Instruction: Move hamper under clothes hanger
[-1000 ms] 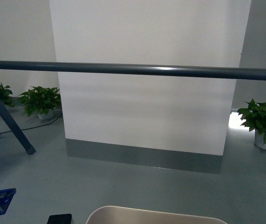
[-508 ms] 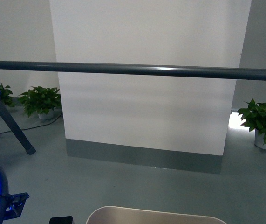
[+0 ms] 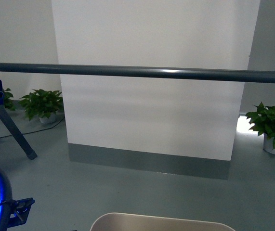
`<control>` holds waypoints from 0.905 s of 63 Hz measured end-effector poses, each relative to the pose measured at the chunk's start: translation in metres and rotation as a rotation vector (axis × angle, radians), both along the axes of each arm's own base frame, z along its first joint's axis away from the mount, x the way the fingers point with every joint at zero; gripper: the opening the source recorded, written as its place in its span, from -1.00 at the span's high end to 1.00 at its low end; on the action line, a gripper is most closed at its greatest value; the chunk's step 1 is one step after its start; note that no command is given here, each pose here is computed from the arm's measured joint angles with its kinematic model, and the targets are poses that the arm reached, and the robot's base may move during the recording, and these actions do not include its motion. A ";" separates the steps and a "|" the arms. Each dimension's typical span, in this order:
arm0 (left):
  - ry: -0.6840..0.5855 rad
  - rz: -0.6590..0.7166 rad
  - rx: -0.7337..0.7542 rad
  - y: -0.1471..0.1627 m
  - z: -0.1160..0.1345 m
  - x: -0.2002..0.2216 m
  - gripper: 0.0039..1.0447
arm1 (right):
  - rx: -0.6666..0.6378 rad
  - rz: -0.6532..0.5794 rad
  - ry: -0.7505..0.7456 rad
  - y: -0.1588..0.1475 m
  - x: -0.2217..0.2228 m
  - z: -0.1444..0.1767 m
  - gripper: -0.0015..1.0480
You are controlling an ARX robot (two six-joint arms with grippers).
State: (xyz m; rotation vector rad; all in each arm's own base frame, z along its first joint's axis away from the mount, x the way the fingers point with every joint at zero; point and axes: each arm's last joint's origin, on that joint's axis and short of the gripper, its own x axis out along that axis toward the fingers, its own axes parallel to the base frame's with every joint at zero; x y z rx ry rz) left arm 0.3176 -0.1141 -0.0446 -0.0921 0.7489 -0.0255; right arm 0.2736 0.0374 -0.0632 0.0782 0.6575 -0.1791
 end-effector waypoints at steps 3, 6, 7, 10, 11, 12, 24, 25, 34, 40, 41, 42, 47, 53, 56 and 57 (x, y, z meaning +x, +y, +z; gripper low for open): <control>-0.008 -0.002 -0.005 0.000 0.005 0.000 0.15 | -0.004 -0.003 0.002 -0.001 -0.001 0.001 0.25; -0.020 -0.003 -0.010 -0.001 0.010 0.001 0.04 | -0.005 -0.005 -0.001 -0.002 -0.001 0.003 0.15; -0.025 -0.003 -0.013 -0.001 0.012 0.001 0.01 | -0.006 -0.006 -0.002 -0.002 -0.002 0.004 0.12; -0.043 -0.006 -0.025 -0.002 0.022 0.003 -0.13 | -0.012 -0.010 -0.013 -0.003 -0.001 0.009 -0.01; -0.049 -0.006 -0.027 -0.002 0.025 0.004 -0.16 | -0.013 -0.010 -0.017 -0.003 -0.001 0.010 -0.05; -0.054 -0.007 -0.029 -0.002 0.027 0.004 -0.20 | -0.013 -0.012 -0.022 -0.003 0.000 0.012 -0.08; -0.136 -0.007 -0.059 -0.005 0.063 0.012 -0.64 | -0.026 -0.023 -0.091 -0.006 0.006 0.035 -0.52; -0.150 -0.008 -0.063 -0.005 0.069 0.013 -0.71 | -0.028 -0.024 -0.101 -0.006 0.007 0.039 -0.59; -0.212 -0.017 -0.074 -0.007 0.096 0.017 -0.90 | -0.039 -0.025 -0.142 -0.007 0.009 0.057 -0.89; -0.265 -0.032 -0.073 -0.008 0.120 0.018 -0.88 | -0.051 -0.020 -0.183 -0.007 0.011 0.075 -0.84; -0.276 -0.034 -0.074 -0.008 0.126 0.018 -0.88 | -0.054 -0.020 -0.192 -0.007 0.011 0.079 -0.84; -0.288 -0.037 -0.072 -0.009 0.132 0.018 -0.88 | -0.058 -0.020 -0.201 -0.007 0.011 0.083 -0.85; -0.335 -0.045 -0.062 -0.009 0.152 0.017 -0.88 | -0.072 -0.020 -0.237 -0.008 0.012 0.100 -0.85; -0.381 -0.054 -0.055 -0.009 0.173 0.015 -0.88 | -0.088 -0.018 -0.276 -0.009 0.013 0.117 -0.85; -0.425 -0.060 -0.046 -0.010 0.192 0.013 -0.88 | -0.100 -0.016 -0.311 -0.010 0.013 0.133 -0.85; -0.440 -0.061 -0.044 -0.010 0.198 0.012 -0.88 | -0.105 -0.016 -0.322 -0.011 0.013 0.138 -0.85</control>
